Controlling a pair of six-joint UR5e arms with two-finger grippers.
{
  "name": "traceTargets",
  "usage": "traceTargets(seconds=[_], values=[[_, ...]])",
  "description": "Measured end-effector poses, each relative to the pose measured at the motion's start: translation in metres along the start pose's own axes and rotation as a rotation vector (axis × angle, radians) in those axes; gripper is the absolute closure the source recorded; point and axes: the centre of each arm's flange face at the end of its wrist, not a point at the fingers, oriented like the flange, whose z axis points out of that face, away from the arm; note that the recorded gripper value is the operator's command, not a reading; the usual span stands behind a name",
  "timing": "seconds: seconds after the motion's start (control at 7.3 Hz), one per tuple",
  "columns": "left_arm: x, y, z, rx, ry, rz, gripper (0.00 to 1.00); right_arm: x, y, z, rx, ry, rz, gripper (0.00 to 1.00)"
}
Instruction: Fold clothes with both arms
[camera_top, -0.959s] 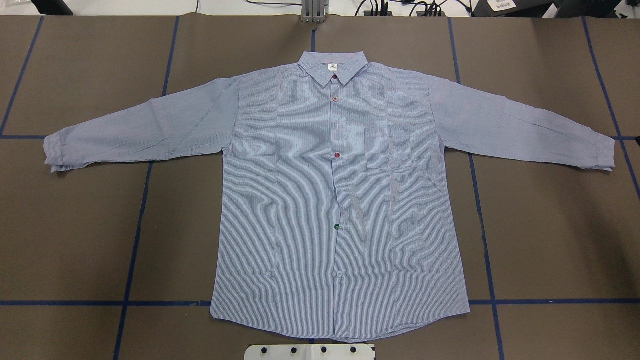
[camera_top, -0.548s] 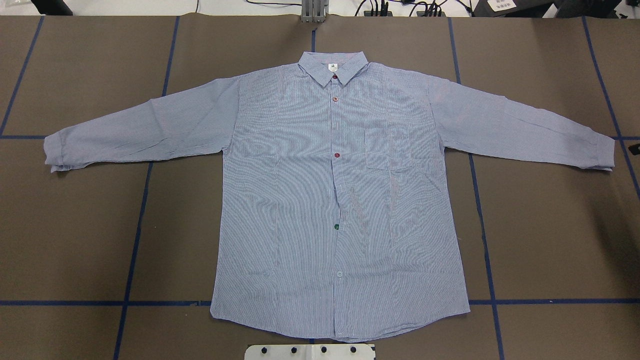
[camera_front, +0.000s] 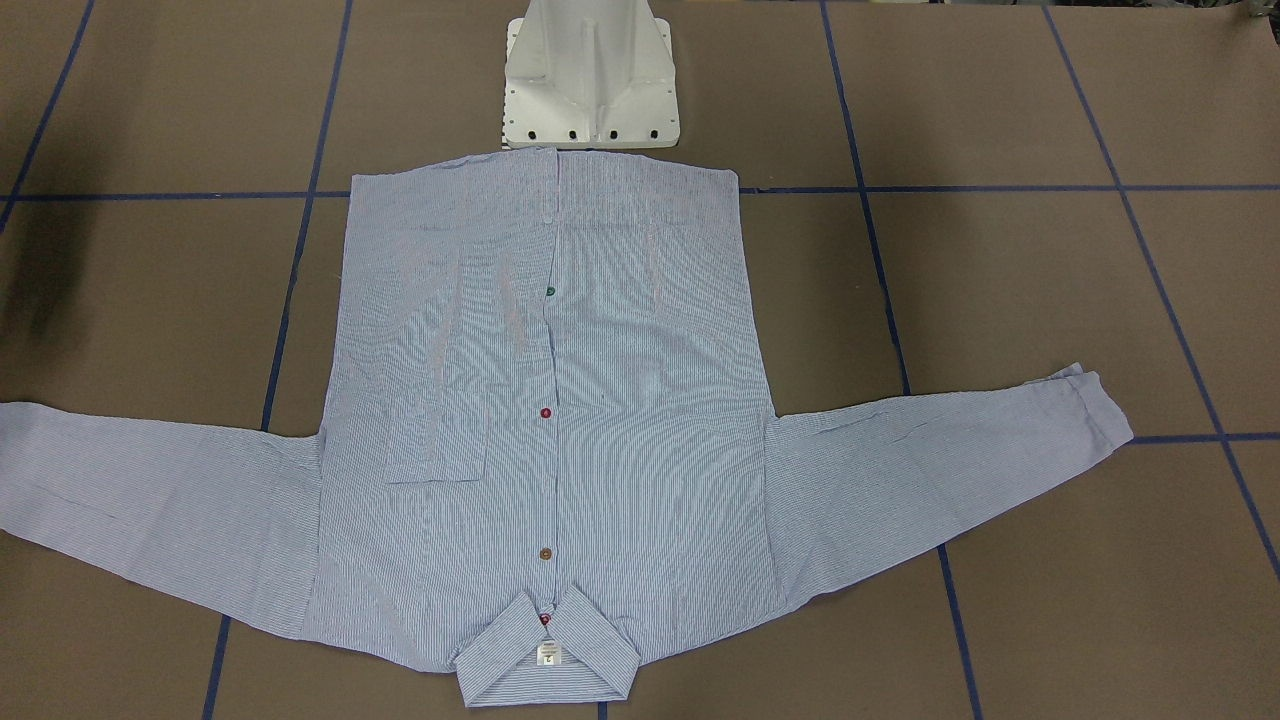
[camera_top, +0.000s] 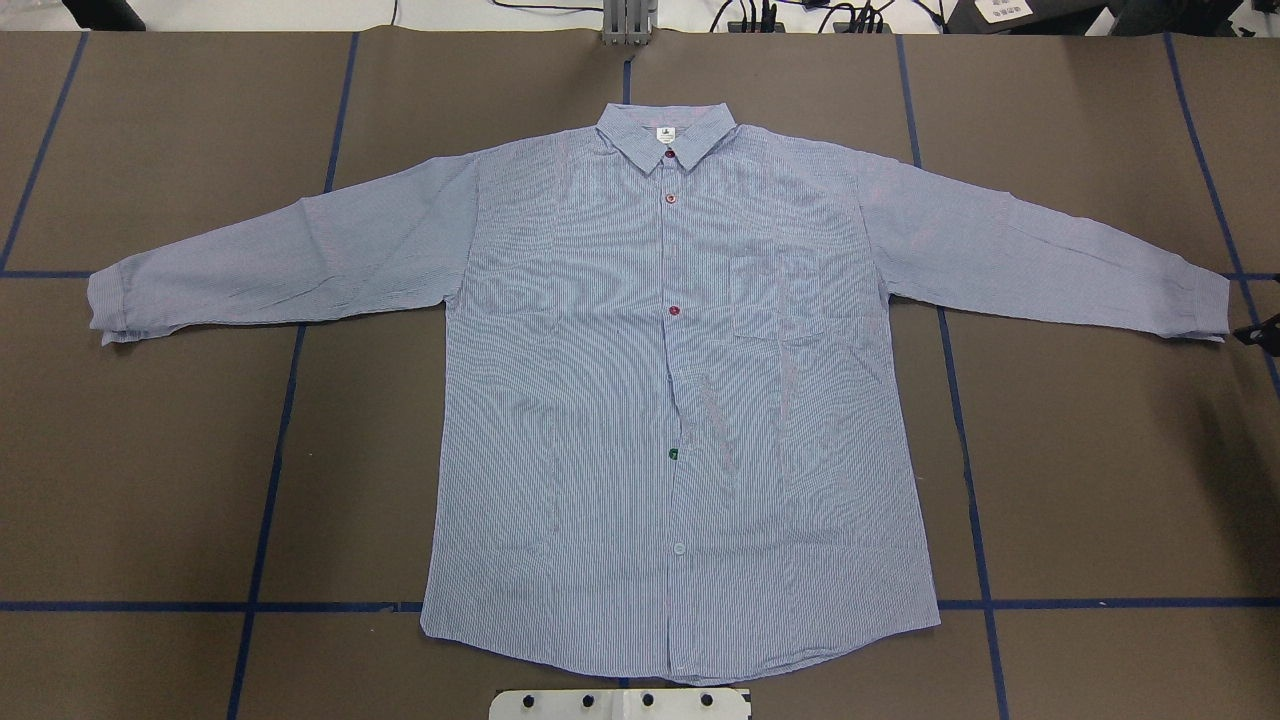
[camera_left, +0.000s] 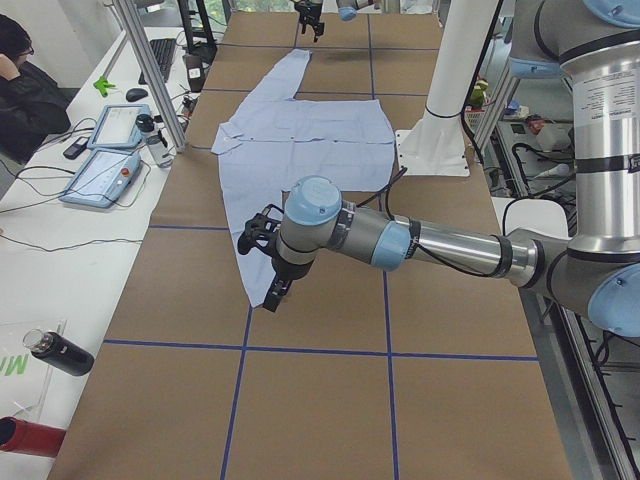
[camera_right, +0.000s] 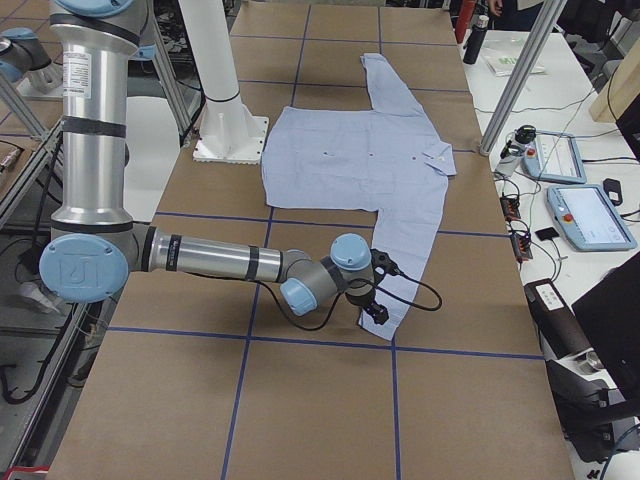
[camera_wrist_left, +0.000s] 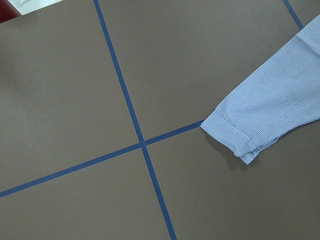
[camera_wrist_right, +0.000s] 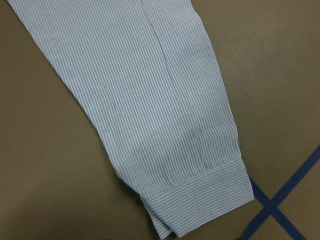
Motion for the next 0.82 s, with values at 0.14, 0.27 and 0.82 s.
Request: traceTargets(seconds=[0.14, 0.27, 0.82], values=[[0.000, 0.000, 0.000, -0.001, 0.000, -0.001, 0.00, 0.000, -0.003, 0.010, -0.016, 0.014, -0.014, 0.09], [0.000, 0.001, 0.000, -0.001, 0.000, -0.001, 0.00, 0.001, -0.007, 0.019, -0.033, 0.034, -0.024, 0.11], [0.000, 0.001, 0.000, -0.001, 0.000, -0.001, 0.00, 0.006, -0.027, 0.049, -0.071, 0.065, -0.047, 0.17]])
